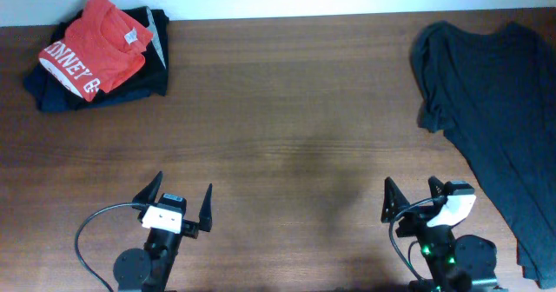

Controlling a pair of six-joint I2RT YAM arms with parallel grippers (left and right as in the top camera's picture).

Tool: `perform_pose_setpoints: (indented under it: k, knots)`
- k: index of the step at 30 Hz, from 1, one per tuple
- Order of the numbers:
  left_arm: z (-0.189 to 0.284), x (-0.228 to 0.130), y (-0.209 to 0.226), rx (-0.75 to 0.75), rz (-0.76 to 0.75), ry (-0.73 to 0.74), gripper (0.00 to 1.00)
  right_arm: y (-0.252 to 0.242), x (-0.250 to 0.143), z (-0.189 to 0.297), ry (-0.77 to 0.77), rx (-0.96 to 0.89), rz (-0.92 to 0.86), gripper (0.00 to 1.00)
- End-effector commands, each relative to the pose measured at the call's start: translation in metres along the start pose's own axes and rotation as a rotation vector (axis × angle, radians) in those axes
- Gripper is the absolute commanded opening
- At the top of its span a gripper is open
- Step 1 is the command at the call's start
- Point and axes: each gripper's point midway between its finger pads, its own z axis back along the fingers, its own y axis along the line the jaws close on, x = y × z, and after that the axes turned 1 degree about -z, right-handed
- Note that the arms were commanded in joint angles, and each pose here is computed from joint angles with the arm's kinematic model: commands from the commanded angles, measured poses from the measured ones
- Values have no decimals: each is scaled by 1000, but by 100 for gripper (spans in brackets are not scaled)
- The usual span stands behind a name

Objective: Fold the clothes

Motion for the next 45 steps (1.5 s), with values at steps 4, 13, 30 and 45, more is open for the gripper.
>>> perform_pose_setpoints:
  k: [4,13,30,45]
  knots:
    - [0,-3,1,7,7,5,99,6,-5,-16,-82,68,153,99]
    - [0,-3,1,7,7,5,99,5,-15,-29,-157,104,204,99]
    - [0,-3,1,7,7,5,99,2,-24,-30,-122,87,290,99]
    - [0,-3,1,7,7,5,99,2,-24,-30,-122,87,289,99]
